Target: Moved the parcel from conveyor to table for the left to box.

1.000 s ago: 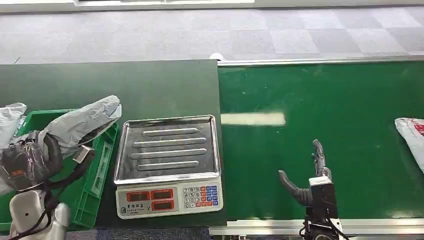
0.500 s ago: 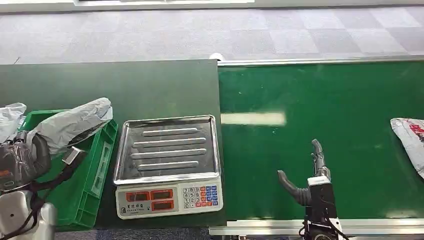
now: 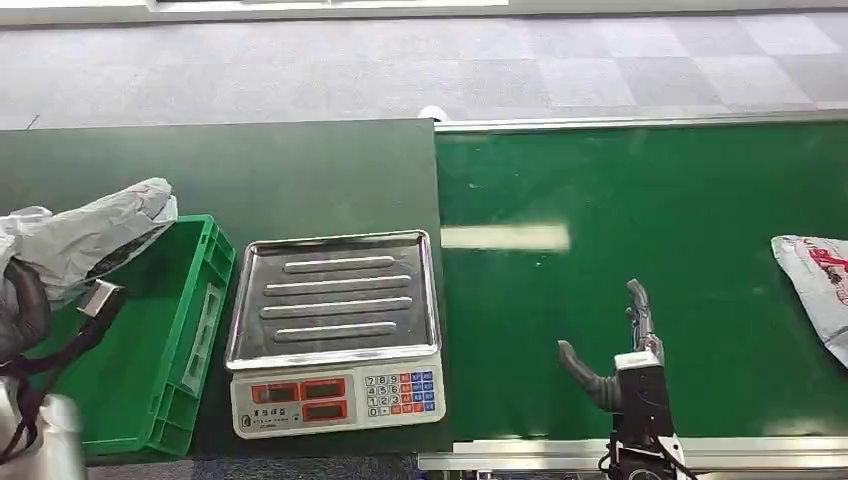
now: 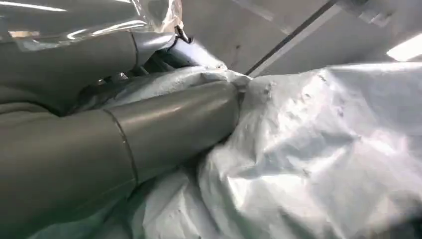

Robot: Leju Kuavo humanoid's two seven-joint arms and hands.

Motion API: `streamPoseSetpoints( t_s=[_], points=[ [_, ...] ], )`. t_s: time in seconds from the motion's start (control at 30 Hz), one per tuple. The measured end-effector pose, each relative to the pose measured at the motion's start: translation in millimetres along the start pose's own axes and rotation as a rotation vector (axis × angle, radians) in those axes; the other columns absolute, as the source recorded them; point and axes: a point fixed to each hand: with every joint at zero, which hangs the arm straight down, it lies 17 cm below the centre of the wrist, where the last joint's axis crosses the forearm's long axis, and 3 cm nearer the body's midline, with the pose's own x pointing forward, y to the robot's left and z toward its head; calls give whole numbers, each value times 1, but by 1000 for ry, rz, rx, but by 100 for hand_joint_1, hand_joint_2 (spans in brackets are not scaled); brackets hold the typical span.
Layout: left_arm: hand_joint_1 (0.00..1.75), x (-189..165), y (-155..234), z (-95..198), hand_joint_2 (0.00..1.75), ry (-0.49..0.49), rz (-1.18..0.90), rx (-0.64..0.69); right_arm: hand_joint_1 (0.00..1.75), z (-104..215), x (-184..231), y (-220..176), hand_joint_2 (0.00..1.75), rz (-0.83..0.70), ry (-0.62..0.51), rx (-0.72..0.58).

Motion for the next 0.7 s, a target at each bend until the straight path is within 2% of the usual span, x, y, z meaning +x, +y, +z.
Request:
streamPoseSetpoints(
  t_s=[0.03, 0.07, 0.1, 0.13, 0.17, 0.23, 0.53, 0.63, 0.7],
  points=[
    [120, -3, -9, 3, 0, 30, 1, -24, 0, 0, 1, 0, 175, 4, -2, 1],
    [110, -5, -25, 8, 0, 56, 4, -63, 0, 0, 1, 0, 175, 5, -3, 2],
    [110, -4, -43, 15, 0, 70, 5, -113, 0, -1, 1, 1, 175, 6, -3, 5],
    [40, -2, -60, 24, 0, 73, 3, -168, 0, -1, 2, 1, 175, 7, -5, 11],
    [0, 0, -72, 31, 0, 70, 1, -208, 0, -2, 3, 2, 175, 8, -8, 16],
    [0, 2, -88, 42, 0, 68, 8, -252, 0, -4, 4, 4, 175, 10, -14, 25],
    [0, 1, -102, 35, 0, 37, 3, -269, 0, -9, 8, 3, 175, 18, -24, 26],
    [0, 9, -90, 34, 0, -11, 29, -240, 0, -9, 8, 3, 175, 20, -24, 27],
    [0, 25, -68, 26, 0, -79, 100, -179, 0, -9, 7, 3, 175, 20, -23, 27]
  ],
)
